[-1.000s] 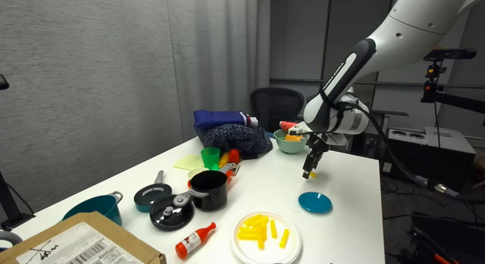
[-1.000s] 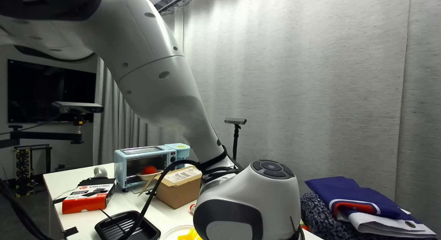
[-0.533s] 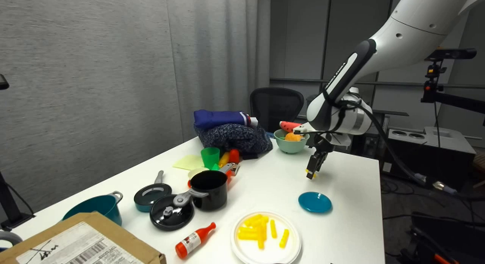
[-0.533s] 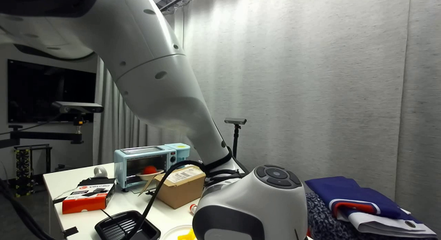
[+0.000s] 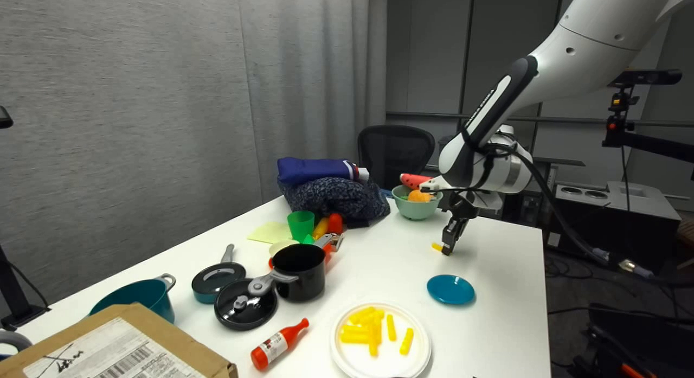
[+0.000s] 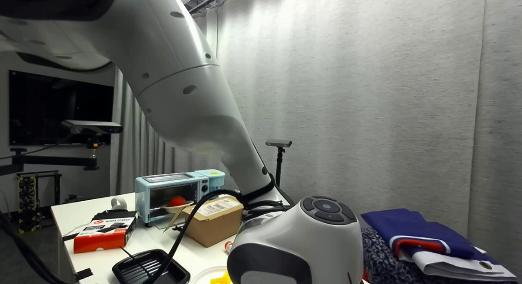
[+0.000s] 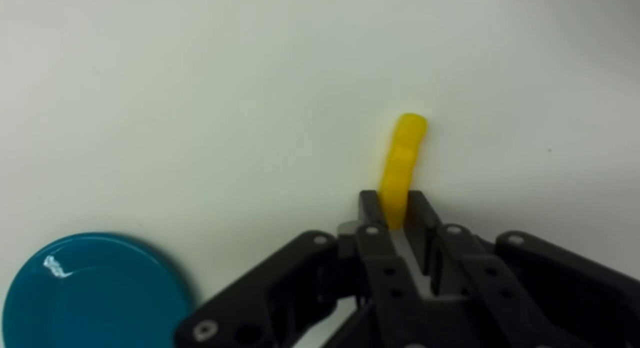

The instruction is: Pick up the fries plush toy and put them on the plate

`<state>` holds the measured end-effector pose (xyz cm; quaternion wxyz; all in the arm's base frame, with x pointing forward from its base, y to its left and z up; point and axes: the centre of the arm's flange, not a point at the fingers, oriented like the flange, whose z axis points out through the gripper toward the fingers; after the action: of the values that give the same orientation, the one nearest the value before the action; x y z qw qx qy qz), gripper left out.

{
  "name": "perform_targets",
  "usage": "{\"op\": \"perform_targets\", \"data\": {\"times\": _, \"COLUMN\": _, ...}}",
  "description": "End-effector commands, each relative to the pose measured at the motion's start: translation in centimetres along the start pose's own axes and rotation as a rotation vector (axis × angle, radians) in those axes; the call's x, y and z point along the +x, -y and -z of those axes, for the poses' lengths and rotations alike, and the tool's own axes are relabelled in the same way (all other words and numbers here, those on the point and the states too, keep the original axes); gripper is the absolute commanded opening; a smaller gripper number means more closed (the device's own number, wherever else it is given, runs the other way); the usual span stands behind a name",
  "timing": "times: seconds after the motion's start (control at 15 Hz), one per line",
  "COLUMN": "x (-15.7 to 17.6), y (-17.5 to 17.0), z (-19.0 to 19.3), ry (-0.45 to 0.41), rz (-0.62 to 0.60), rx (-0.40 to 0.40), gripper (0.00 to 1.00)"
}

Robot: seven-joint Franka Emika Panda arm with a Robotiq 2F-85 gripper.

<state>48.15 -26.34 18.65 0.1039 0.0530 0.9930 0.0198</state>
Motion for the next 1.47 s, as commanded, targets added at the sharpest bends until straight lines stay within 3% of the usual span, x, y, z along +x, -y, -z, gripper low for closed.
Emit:
{"op": "perform_targets", "data": {"times": 0.0, "x": 0.4, "y": 0.5, "z": 0.6, "ry": 0.026, "rz": 0.011, "rx": -0.01, "gripper": 0.0}}
{"op": "perform_targets", "data": {"times": 0.33, "x": 0.2, "y": -0.3, "z": 0.8, "ry": 0.029, "rz": 0.093, "rx": -0.016, "gripper": 0.04}}
{"op": "perform_targets", "data": {"times": 0.8, "x": -0.8, "y": -6.4, "z": 3.1, "ry": -0.024, "rz": 0.484, "rx": 0.02, "gripper": 0.04}}
{"op": "perform_targets", "data": {"times": 1.07, "x": -3.3, "y": -11.7, "z": 4.2, "ry": 0.011, "rz": 0.695, "rx": 0.025, "gripper": 0.04}}
{"op": "perform_targets", "data": {"times": 1.13, "x": -2.9, "y": -9.5, "z": 2.7, "ry": -0.013, "rz": 0.6, "rx": 0.019, "gripper": 0.15}}
{"op": "perform_targets", "data": {"times": 1.4, "x": -3.7, "y": -12.1, "z": 3.4, "ry": 0.004, "rz": 0.666, "rx": 0.013, "gripper": 0.15}}
